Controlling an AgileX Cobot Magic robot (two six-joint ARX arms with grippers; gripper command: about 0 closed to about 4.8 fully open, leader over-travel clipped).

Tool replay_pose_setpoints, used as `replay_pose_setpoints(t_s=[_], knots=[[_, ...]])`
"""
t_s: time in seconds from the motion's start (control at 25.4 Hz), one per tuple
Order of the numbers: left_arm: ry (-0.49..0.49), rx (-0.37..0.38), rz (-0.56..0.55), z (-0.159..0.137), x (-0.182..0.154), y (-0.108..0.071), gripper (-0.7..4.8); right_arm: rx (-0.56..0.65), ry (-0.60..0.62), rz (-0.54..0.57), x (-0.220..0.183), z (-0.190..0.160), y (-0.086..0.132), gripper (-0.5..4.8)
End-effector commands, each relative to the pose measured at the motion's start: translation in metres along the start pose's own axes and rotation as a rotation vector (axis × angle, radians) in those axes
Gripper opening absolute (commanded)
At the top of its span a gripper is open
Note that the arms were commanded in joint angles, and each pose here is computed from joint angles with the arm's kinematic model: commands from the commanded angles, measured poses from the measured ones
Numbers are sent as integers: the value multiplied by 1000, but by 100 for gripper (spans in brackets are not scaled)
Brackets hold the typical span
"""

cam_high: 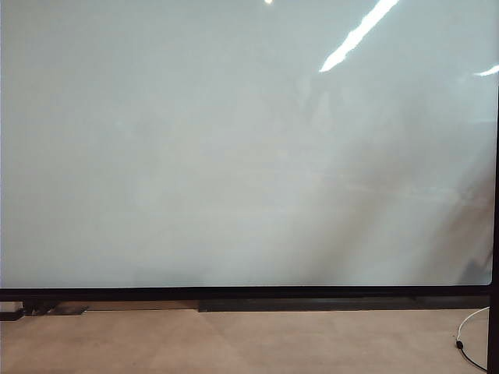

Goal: Pick up the pen on the shelf to the right of the whiteboard and draw a triangle.

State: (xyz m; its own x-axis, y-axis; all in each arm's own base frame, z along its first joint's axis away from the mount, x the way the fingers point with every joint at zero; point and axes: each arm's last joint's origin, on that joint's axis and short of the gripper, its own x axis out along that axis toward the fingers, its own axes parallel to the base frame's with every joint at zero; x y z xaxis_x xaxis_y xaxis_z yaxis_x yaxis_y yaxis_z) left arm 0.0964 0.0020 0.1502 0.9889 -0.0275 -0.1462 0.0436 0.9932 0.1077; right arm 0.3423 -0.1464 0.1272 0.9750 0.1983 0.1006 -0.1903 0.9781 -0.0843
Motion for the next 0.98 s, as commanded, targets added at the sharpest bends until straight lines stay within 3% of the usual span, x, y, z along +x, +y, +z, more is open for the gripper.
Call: replay_pose_setpoints(t_s=[0.04, 0.98], knots=[[-12, 2, -1, 2, 0, 0, -5, -16, -20, 2, 1, 4, 0, 165], [-12, 2, -1, 2, 0, 0, -5, -34, -20, 14, 4, 4, 4, 135]])
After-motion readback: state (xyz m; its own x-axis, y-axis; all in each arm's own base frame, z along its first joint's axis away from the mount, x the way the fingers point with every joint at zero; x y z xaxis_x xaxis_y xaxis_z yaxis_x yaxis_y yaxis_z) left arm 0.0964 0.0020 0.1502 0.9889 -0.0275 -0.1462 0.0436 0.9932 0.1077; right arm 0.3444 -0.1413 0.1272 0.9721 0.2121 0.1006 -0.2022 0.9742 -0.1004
